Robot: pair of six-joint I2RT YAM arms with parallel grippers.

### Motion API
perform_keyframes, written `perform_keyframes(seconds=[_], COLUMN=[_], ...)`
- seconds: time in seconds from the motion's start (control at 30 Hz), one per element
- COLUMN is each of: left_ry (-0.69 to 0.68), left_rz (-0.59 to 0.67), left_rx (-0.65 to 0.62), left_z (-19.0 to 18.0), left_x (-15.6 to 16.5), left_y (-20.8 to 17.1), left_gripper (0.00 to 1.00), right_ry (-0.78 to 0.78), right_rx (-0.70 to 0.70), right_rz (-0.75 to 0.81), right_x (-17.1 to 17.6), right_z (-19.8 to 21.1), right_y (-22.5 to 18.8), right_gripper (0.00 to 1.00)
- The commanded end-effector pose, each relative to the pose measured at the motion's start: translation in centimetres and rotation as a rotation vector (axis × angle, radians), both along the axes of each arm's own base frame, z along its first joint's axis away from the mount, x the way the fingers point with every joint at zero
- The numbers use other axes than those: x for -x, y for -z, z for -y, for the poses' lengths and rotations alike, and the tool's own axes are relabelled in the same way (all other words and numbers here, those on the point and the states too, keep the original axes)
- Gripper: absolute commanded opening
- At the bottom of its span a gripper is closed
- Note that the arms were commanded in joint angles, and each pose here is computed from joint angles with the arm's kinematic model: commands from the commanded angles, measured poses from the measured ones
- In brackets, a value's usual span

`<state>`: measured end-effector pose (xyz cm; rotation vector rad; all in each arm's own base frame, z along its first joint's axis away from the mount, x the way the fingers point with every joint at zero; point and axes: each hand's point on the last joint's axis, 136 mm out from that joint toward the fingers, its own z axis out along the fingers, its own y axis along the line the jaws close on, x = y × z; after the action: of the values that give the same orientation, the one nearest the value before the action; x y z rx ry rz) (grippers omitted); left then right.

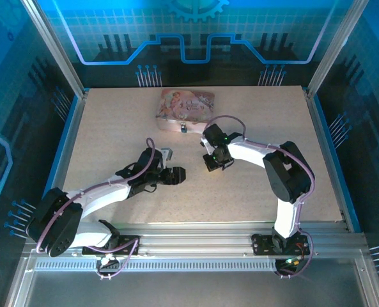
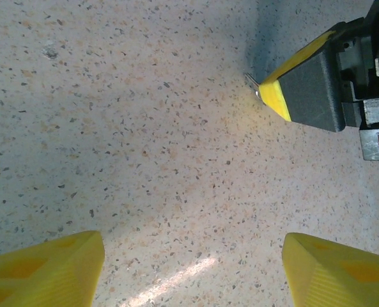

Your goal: Unlock a padlock with a key

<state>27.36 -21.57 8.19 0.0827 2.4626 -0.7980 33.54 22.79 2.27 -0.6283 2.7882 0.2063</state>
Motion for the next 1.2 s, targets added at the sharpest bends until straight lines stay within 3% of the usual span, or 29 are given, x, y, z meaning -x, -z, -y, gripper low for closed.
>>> perform_keyframes(seconds=[0.0,0.2,0.57,0.87,1.17], left_ry=[0.044,0.133,0.298,0.401,0.412], left_rz=[0.043,0.161,0.478,0.494,0.457], left_rx=[0.032,0.087,0.247,0.468,0.6], left_z=[0.5,1.3,0.0,1.2,2.2], left_x=[0.1,0.0,0.8,0.9,0.2], left_y=[-1.0,-3.8,-13.8,-18.4,-18.9], left_gripper=[0.75,0.75,0.71,0.62,0.51], right_ry=[-0.02,-0.124,-0.297,-0.435,-0.449], right_rx=[-0.065,-0.237,-0.658,-0.903,-0.938], right_rz=[-0.003,0.02,0.084,0.121,0.131], right_x=[0.8,1.7,4.2,7.4,8.1], right_z=[-0.3,-2.8,-7.3,-8.0,-7.9], right_y=[-0.6,-3.9,-13.7,-21.2,-22.7], right_gripper=[0.0,0.0,0.0,0.0,0.0])
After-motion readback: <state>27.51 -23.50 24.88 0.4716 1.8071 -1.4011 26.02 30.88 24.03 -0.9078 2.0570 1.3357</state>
